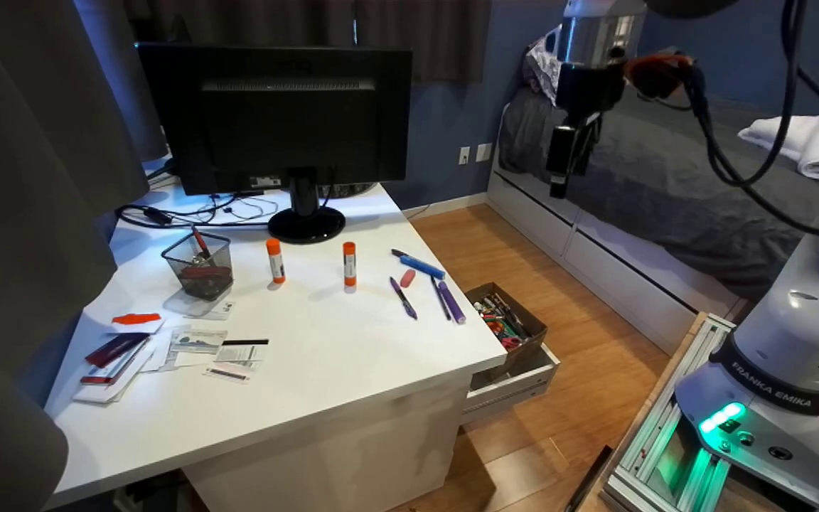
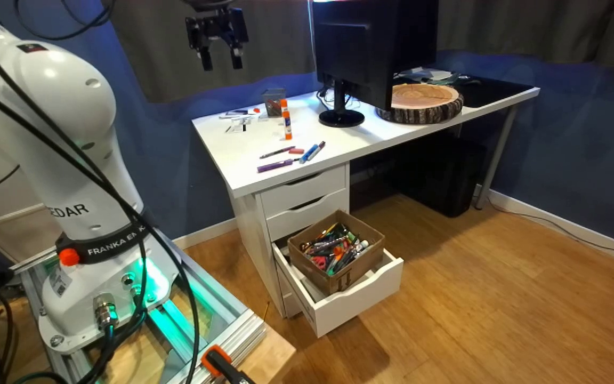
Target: Remove one black object from the brown box and put it on the desk
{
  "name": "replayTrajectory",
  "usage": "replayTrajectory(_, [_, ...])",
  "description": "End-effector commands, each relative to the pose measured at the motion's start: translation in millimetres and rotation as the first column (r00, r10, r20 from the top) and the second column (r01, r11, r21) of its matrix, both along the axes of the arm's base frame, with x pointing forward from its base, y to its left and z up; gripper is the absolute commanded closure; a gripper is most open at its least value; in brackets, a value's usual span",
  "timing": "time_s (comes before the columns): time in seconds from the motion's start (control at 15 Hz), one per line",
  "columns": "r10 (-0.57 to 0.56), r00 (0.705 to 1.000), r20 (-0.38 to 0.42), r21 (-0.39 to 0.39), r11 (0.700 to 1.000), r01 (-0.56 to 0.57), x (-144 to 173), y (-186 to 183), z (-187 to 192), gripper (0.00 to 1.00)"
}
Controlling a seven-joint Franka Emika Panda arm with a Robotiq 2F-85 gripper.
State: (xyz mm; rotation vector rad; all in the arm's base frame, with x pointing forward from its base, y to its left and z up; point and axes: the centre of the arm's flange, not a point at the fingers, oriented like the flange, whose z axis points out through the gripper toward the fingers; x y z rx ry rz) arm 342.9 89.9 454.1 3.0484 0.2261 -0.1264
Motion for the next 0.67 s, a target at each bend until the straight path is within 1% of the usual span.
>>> replayTrajectory(0.0, [-0.041,0.996,-0.079,0.033,0.998,0.044,2.0,-36.1,-69.6,0.0])
replayTrajectory(0.2, [-0.109,0.985,-0.134,0.032,0.993,0.114,2.2,-69.4,-119.4,0.0])
replayTrajectory(0.33, [-0.15,0.976,-0.157,0.027,0.987,0.156,4.0,-91.3,-147.9,0.0])
replayTrajectory(0.53, [-0.165,0.972,-0.169,0.01,0.986,0.169,12.0,-120.0,-179.1,0.0])
replayTrajectory(0.6, [-0.155,0.974,-0.166,-0.029,0.988,0.152,16.9,-132.1,-186.3,0.0])
